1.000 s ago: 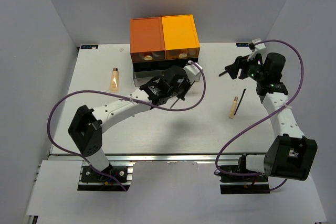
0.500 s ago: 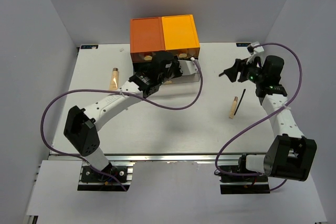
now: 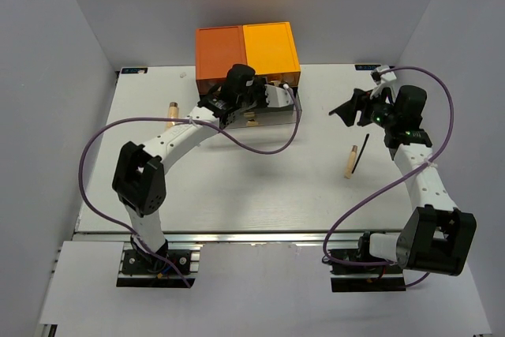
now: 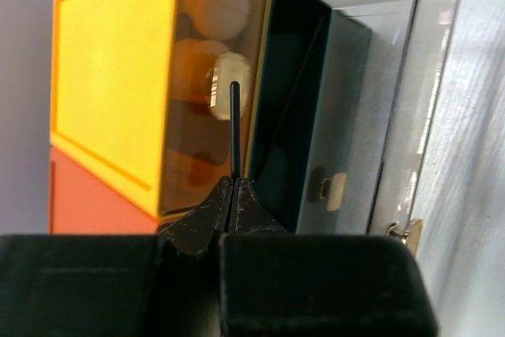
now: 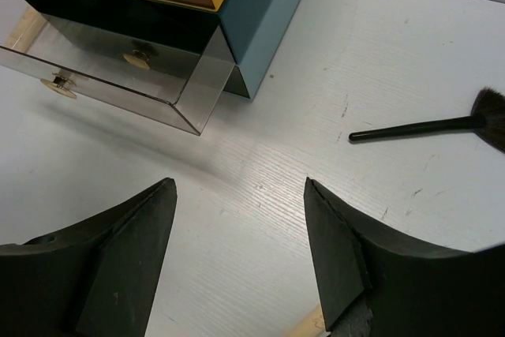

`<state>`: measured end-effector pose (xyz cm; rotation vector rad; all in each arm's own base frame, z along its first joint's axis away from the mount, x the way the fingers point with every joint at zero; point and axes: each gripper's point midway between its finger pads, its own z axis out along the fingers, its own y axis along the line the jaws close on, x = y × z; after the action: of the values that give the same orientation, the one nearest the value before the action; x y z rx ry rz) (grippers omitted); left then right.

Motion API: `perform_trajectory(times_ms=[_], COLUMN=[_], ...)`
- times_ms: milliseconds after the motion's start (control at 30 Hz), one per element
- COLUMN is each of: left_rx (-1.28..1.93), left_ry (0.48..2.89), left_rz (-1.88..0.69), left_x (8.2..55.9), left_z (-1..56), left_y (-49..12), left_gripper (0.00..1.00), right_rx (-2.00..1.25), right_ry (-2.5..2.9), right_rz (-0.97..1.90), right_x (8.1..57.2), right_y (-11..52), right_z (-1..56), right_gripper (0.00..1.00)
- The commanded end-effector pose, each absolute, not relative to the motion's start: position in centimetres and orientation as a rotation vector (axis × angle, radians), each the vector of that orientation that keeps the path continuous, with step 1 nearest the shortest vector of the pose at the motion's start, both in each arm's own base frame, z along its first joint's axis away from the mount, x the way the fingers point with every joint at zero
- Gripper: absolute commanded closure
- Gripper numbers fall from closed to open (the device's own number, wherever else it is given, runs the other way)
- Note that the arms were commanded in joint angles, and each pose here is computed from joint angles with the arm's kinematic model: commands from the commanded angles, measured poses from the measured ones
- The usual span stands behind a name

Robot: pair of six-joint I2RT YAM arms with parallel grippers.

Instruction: Organize the makeup

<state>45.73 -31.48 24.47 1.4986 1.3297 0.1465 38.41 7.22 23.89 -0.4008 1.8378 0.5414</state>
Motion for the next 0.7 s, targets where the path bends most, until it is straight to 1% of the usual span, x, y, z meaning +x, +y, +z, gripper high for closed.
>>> perform_trajectory(times_ms=[0, 100, 133, 167, 200, 267, 300, 367, 467, 533, 567, 633, 667], left_rx=[1.505, 1.470, 1.457, 1.442, 1.421, 1.400, 1.384, 1.356, 1.330, 1.306, 1.249, 1.143, 1.076], left_ry=[1.280, 1.287, 1.289, 1.296, 1.297, 1.304, 1.304, 1.307, 1.298, 1.297, 1.284, 1.257, 1.261], left_rz=[0.105, 0.111, 0.116, 0.132, 0.137, 0.138, 0.140, 0.144, 0.158, 0.170, 0.159, 0.156, 0.106], left_x=[45.3, 45.7, 45.9, 46.2, 46.4, 46.7, 47.0, 47.2, 47.4, 47.6, 47.7, 47.9, 47.3], left_z=[25.5, 25.3, 25.3, 25.1, 25.0, 24.9, 24.9, 25.1, 25.6, 26.2, 27.8, 31.2, 33.2], left_y=[-32.0, -31.9, -31.8, -31.6, -31.4, -31.3, -31.2, -31.1, -31.0, -30.8, -30.8, -30.6, -30.7], left_gripper=[1.00, 1.00, 0.98, 0.83, 0.79, 0.73, 0.68, 0.62, 0.56, 0.54, 0.53, 0.46, 0.43], right_rx=[-0.410, -0.416, -0.419, -0.420, -0.420, -0.418, -0.420, -0.419, -0.417, -0.425, -0.424, -0.369, -0.329], right_ry=[1.816, 1.822, 1.824, 1.837, 1.855, 1.861, 1.864, 1.867, 1.878, 1.882, 1.888, 1.932, 1.955], right_rz=[0.536, 0.524, 0.527, 0.536, 0.546, 0.551, 0.551, 0.546, 0.547, 0.536, 0.527, 0.474, 0.449], right_x=[37.9, 38.0, 38.0, 37.9, 37.7, 37.6, 37.6, 37.6, 37.4, 37.4, 37.4, 37.7, 37.9], right_y=[7.2, 7.0, 7.0, 7.1, 7.2, 7.2, 7.2, 7.1, 7.1, 7.0, 6.9, 5.9, 5.3], right_z=[24.4, 24.1, 24.0, 23.7, 23.4, 23.3, 23.2, 23.2, 23.0, 23.0, 22.9, 22.3, 22.1], right_gripper=[0.29, 0.27, 0.26, 0.26, 0.24, 0.24, 0.24, 0.24, 0.24, 0.24, 0.24, 0.26, 0.30])
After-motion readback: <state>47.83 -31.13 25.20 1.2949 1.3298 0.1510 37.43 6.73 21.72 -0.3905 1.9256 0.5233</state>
